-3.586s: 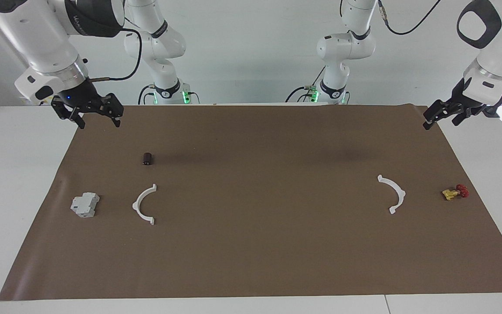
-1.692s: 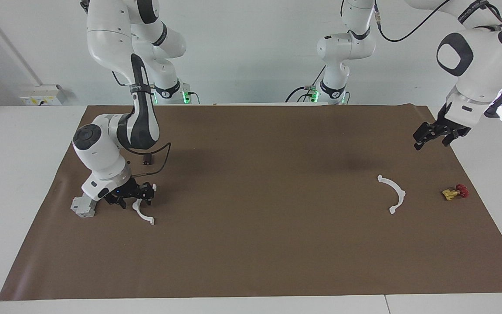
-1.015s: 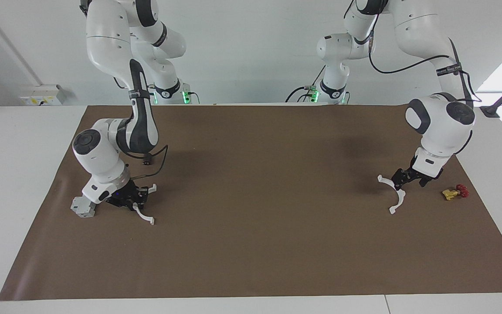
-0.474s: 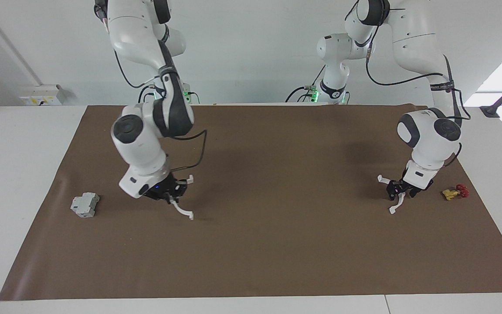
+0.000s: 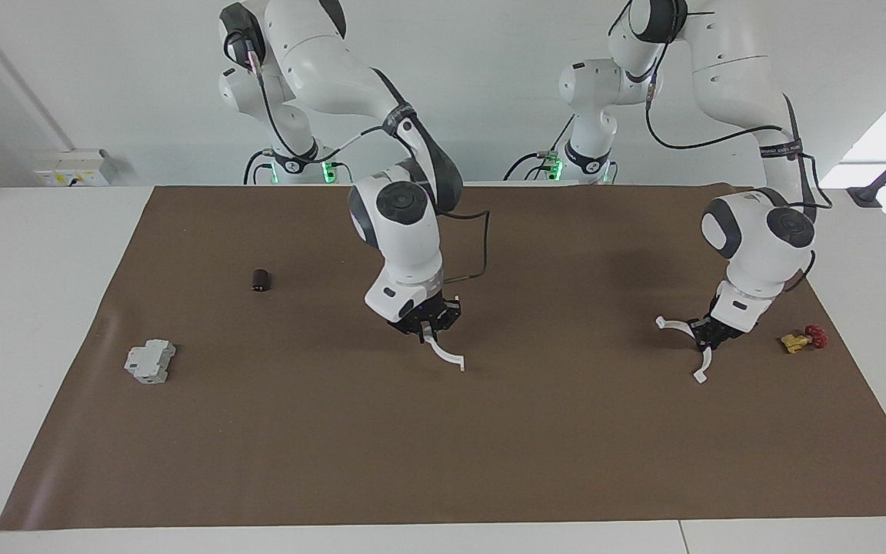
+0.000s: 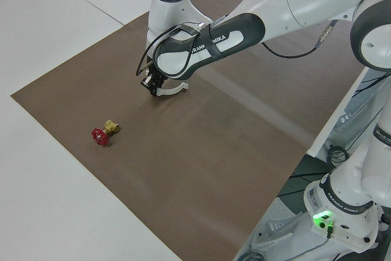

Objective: Assemble drain pipe with both arms
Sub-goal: 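Carry both white clamp halves toward each other at the table center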

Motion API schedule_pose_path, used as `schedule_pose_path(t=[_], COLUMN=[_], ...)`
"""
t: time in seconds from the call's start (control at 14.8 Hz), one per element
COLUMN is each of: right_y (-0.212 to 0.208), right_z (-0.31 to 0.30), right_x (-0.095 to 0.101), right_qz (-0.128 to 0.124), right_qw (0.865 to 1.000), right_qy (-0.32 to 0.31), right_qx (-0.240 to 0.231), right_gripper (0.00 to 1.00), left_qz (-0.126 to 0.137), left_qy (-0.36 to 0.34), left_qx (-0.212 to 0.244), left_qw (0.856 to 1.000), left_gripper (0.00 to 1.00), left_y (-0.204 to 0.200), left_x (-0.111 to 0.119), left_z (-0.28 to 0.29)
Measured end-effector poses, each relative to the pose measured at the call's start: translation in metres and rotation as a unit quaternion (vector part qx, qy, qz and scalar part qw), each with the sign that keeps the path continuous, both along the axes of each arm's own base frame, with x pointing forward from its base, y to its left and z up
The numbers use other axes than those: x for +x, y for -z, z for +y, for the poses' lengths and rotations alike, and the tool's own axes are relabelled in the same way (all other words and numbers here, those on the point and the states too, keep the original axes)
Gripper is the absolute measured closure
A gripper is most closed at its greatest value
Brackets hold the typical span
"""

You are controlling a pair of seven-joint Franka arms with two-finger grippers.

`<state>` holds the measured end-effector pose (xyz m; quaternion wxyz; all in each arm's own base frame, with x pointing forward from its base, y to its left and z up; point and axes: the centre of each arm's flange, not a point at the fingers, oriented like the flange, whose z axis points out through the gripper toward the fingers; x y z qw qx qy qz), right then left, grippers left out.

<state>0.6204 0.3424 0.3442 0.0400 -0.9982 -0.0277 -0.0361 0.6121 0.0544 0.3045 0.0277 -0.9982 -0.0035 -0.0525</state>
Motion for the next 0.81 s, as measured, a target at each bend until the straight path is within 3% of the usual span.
schedule_pose_path(t=[0.27,0.61,0.68,0.81], right_y=[0.032,0.053,0.055,0.056], right_z=[0.024,0.030,0.031,0.036], right_x=[-0.014,-0.023,-0.025,-0.028], right_qz=[0.010,0.002,-0.004,-0.010], right_qw=[1.000,0.999,0.999,0.999], right_qy=[-0.023,-0.030,-0.032,-0.036], right_qx=[-0.013,-0.011,-0.009,-0.005], right_gripper=[0.79,0.79,0.75,0.53], left_qz=[-0.001,-0.012,-0.011,-0.011], left_qy=[0.009,0.042,0.055,0.083], left_qx=[-0.002,-0.005,-0.005,-0.006], left_qw=[1.000,0.999,0.998,0.996], left_gripper=[0.80,0.80,0.80,0.80], left_y=[-0.041,-0.067,-0.066,-0.066], left_x=[0.004,0.013,0.012,0.007], left_z=[-0.013,-0.084,-0.101,-0.141])
